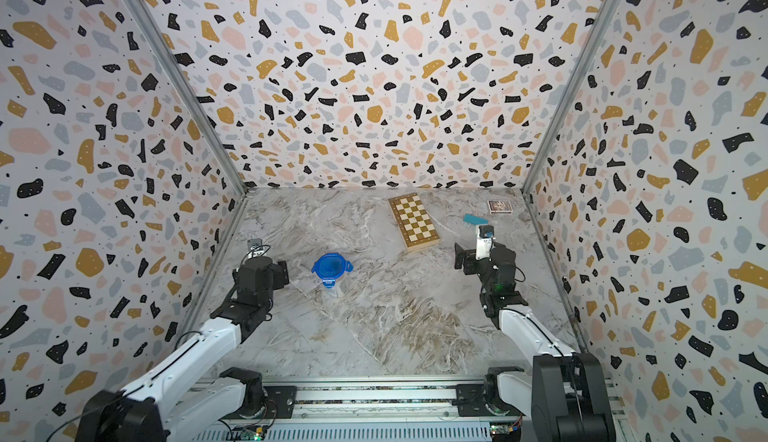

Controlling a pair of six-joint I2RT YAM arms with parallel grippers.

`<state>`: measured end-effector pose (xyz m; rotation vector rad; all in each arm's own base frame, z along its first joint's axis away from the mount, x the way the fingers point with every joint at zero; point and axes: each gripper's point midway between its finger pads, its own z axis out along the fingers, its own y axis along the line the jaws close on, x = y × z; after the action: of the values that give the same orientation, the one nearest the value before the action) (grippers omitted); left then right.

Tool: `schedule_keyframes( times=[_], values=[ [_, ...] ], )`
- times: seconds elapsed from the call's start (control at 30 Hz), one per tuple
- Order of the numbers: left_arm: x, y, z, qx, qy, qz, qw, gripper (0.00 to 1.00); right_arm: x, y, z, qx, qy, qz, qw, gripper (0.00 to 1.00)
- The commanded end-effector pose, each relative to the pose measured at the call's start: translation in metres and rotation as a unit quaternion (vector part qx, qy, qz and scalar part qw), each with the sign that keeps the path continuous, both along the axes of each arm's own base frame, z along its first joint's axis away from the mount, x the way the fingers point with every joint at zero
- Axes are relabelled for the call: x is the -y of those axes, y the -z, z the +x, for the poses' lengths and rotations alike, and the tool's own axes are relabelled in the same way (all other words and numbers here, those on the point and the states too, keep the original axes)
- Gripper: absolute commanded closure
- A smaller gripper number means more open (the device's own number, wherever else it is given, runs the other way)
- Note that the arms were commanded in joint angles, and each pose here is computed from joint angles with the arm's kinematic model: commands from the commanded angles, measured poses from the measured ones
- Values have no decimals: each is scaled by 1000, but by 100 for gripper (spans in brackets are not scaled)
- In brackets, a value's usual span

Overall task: Pack away toiletry kits
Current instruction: Reset both arms

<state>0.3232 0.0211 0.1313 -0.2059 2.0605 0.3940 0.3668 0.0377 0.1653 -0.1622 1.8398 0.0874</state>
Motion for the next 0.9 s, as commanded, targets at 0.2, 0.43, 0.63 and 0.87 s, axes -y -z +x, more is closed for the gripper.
schedule_keyframes(
  times=[0.2,0.43,0.63,0.87],
  values=[
    [6,4,33,78,31,22,996,13,18,13,6,47,19,4,999,0],
    [2,22,46,71,45,-5,996,12,16,45,-6,68,18,4,998,0],
    [-7,33,45,77,40,-34,996,7,10,49,-1,51,6,-8,999,0],
    [-7,31,45,84,39,-33,995,1,8,50,-2,51,30,-34,998,0]
  ],
)
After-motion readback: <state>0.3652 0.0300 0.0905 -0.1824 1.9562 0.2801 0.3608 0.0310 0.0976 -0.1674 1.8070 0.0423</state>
